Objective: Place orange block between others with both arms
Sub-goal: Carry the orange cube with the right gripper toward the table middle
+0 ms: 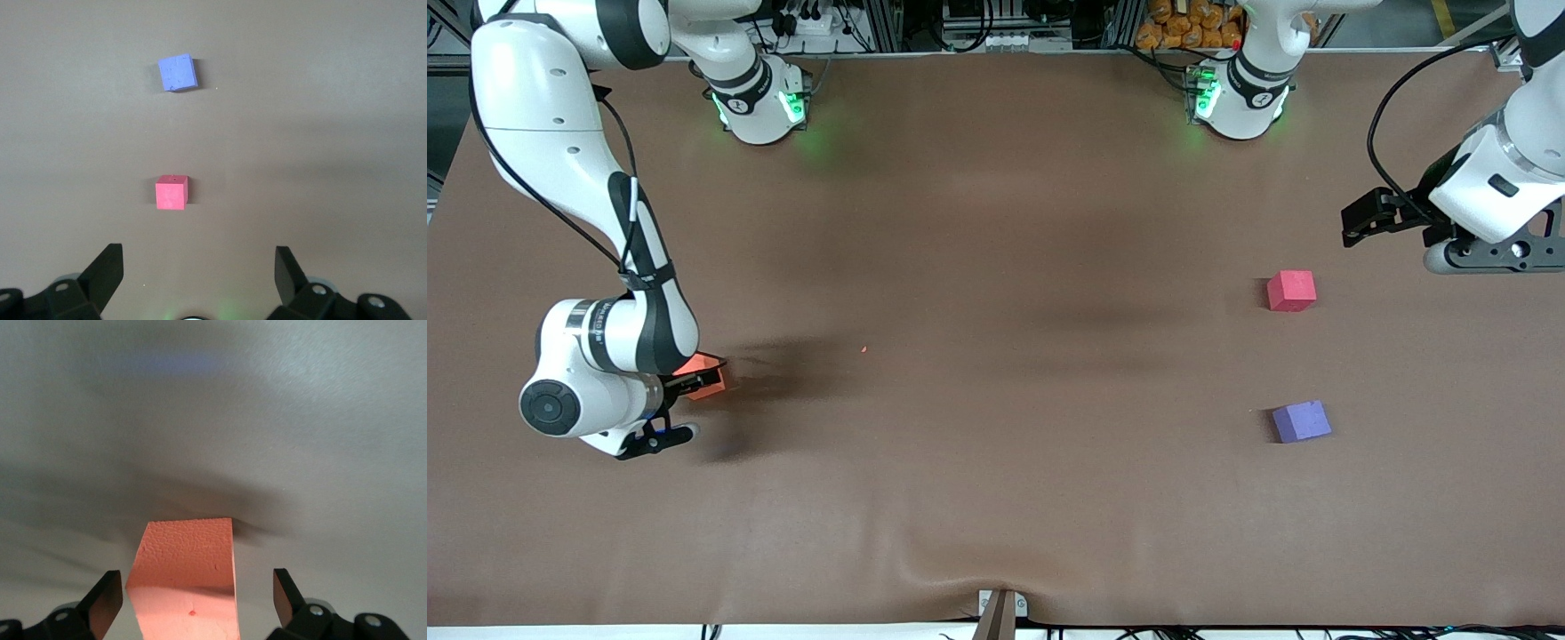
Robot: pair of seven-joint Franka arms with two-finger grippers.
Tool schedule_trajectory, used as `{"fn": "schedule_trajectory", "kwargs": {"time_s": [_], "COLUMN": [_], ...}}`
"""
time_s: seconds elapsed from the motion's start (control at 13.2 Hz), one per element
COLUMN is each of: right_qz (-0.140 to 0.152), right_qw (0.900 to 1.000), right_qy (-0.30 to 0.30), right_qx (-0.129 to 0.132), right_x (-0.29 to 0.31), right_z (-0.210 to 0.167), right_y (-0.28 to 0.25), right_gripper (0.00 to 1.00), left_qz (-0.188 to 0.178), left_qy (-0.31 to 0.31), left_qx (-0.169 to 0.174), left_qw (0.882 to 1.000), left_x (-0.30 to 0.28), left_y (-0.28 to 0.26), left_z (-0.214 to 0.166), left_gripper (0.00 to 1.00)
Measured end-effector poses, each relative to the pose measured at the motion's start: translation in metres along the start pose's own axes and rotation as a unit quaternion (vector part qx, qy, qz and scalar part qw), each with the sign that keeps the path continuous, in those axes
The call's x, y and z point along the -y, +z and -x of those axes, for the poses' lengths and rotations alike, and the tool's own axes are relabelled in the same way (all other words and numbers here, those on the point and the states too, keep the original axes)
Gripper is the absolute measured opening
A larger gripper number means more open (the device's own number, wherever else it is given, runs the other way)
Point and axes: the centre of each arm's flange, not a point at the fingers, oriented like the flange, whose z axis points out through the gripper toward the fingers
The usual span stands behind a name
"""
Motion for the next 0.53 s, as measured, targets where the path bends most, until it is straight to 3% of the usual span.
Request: {"fn": "schedule_trajectory", "kwargs": {"time_s": [0.38,0.53], "right_qz": [-0.006,-0.005], "right_qw": [1.000,1.000], "right_qy": [-0.006,-0.006], "right_qx": [0.015,0.012], "right_x": [-0.001,-0.001], "right_z": [0.005,0.004], "right_y": [0.016,0.016], "right_gripper": [0.96,0.71], "left_qz": [0.000,0.000], "left_qy": [0.001,0.001], "left_qx": [0.002,0.003], "left_qw": [1.000,1.000], "left_x": [-0.001,-0.001], "left_y": [0.002,0.003], "left_z": [-0.001,-0.001], "left_gripper": [1.00,1.00]}}
